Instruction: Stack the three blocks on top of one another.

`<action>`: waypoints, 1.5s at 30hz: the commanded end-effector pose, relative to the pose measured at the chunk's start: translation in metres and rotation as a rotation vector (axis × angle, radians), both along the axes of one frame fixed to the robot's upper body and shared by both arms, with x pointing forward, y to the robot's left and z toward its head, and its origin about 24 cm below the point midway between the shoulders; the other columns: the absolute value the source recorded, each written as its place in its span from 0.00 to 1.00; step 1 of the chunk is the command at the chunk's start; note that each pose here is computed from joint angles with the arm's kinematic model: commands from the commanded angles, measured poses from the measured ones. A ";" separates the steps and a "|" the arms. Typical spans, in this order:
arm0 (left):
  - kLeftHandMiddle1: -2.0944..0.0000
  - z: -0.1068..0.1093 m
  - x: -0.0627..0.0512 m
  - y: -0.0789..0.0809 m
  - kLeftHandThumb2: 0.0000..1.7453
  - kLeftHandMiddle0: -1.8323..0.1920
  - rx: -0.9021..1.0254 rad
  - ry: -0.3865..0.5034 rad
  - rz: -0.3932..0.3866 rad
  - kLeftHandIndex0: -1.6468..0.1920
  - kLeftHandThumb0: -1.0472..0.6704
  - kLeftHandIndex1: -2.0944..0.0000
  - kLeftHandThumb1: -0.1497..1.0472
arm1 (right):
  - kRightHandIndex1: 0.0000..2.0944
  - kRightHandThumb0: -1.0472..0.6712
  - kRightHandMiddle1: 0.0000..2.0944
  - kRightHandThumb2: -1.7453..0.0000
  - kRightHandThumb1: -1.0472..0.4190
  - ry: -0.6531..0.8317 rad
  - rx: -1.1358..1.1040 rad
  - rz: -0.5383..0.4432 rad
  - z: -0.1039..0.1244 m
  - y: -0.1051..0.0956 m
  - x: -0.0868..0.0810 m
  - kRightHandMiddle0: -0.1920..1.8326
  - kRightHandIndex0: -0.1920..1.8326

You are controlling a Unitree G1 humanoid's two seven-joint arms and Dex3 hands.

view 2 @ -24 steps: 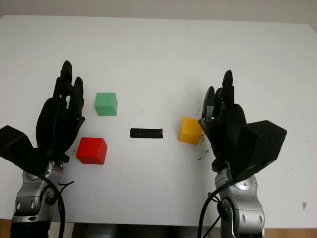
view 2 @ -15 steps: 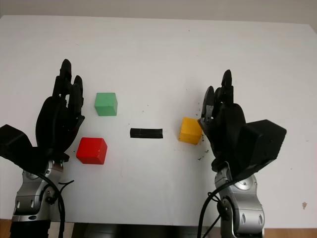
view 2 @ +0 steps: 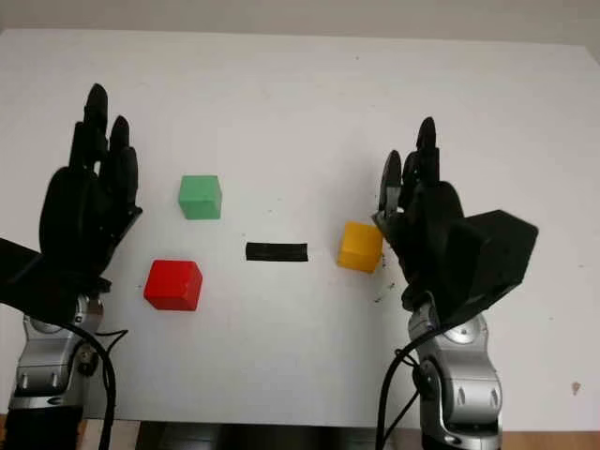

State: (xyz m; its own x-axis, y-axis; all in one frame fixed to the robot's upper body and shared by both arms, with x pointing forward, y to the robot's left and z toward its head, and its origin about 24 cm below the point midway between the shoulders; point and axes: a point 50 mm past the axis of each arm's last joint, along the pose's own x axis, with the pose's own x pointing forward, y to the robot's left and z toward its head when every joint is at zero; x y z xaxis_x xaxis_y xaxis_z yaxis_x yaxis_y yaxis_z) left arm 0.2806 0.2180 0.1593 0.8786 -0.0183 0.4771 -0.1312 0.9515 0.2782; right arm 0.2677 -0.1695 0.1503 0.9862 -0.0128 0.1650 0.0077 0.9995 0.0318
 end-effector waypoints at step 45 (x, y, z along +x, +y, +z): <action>0.97 0.045 -0.066 -0.003 0.03 0.89 1.292 0.099 -0.111 0.68 0.13 0.97 0.94 | 0.00 0.22 0.00 0.62 0.00 -0.028 -0.025 -0.006 0.015 -0.002 0.000 0.00 0.00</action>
State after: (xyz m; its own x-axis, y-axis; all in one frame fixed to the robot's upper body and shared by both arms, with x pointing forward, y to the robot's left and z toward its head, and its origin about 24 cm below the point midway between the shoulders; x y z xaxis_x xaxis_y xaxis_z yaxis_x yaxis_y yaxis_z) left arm 0.2180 0.2187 0.2073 0.8798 -0.4752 -0.0120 0.0109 -0.0051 0.9999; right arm 0.2698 -0.1703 0.1623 0.9852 -0.0134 0.1709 0.0113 0.9999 0.0130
